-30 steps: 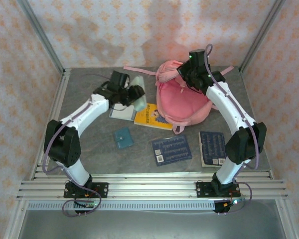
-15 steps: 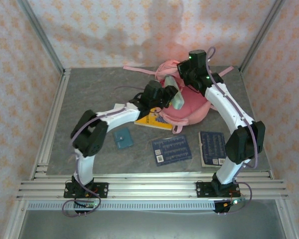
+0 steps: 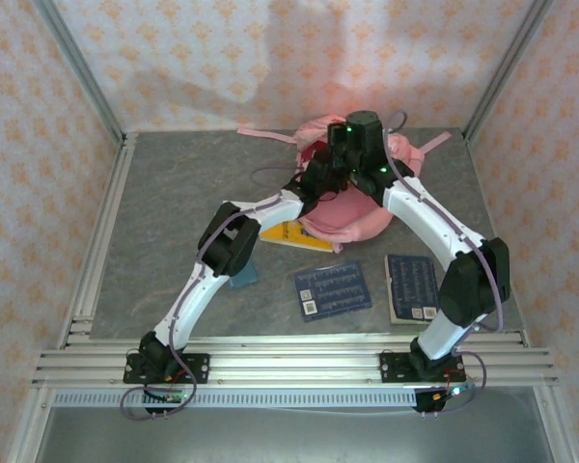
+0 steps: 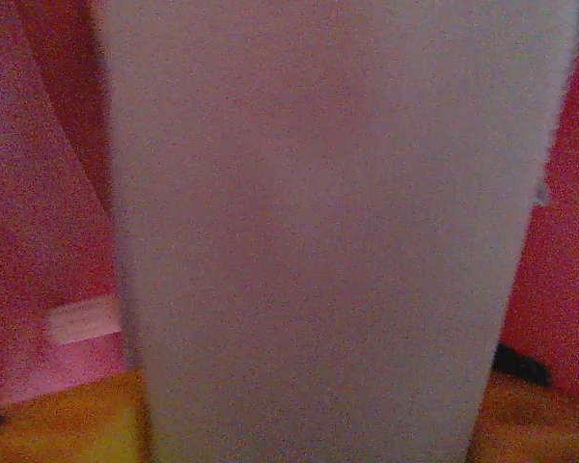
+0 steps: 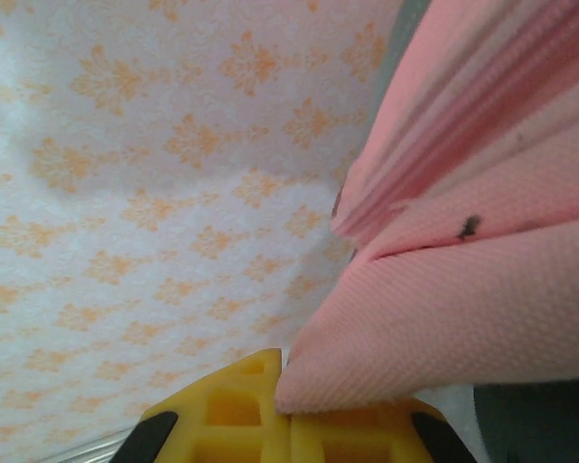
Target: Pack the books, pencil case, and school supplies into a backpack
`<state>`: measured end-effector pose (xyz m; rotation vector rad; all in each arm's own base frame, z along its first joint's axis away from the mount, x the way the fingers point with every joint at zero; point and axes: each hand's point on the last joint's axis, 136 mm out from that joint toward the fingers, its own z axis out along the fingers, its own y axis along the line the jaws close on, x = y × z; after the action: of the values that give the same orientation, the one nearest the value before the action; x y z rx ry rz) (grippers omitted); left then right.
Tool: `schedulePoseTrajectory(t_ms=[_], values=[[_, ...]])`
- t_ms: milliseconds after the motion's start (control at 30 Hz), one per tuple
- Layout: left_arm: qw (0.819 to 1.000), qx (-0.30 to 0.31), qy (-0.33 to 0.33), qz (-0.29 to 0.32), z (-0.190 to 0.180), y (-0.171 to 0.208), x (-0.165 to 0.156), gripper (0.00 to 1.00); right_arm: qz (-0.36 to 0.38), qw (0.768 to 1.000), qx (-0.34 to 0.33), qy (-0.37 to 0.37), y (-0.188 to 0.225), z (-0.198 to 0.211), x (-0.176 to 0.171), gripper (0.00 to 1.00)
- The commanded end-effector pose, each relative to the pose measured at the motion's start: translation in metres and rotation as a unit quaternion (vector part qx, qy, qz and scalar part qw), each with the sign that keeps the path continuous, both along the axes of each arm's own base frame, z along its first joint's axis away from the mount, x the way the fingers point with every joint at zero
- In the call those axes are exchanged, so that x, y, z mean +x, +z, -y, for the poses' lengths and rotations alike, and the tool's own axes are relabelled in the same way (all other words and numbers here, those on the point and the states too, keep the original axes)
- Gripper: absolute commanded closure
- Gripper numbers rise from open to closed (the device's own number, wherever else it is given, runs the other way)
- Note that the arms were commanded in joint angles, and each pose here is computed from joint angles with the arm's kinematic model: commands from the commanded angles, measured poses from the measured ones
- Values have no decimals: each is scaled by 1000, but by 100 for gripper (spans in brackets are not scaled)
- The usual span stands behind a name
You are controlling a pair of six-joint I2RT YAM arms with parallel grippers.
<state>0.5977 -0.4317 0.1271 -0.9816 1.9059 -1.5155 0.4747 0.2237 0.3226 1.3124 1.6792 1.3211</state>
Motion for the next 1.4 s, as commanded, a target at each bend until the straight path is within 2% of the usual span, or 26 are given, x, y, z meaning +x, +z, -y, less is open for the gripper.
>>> schedulePoseTrajectory(t_ms=[0,100,267,367,433,600,800,1067,1233,1367], values=[[1000,-5,-6,21,13,25,17,15,55,996,73,2,36,-20,1,100],[1000,0,-25,14,23,14,21,4,46,996,79,-3,26,-21,3,100],[999,23,-40,2,19,3,15,0,56,996,71,-27,26,-5,4,100],[998,36,-49,13,13,17,5,0,64,995,58,-42,30,14,6,100],[995,67,-67,10,9,24,-7,0,69,995,47,-56,32,28,8,100],[989,119,-93,-2,-8,21,-32,0,75,993,46,-77,28,50,18,100],[987,119,-108,-13,-35,26,-52,0,85,993,41,-75,29,58,28,100],[973,168,-155,-1,-61,55,-95,1,93,994,13,-60,32,63,28,100],[965,216,-145,-21,-108,55,-124,7,79,997,-17,-22,29,53,27,100],[969,222,-106,-18,-155,77,-145,8,78,997,-25,12,25,43,22,100]])
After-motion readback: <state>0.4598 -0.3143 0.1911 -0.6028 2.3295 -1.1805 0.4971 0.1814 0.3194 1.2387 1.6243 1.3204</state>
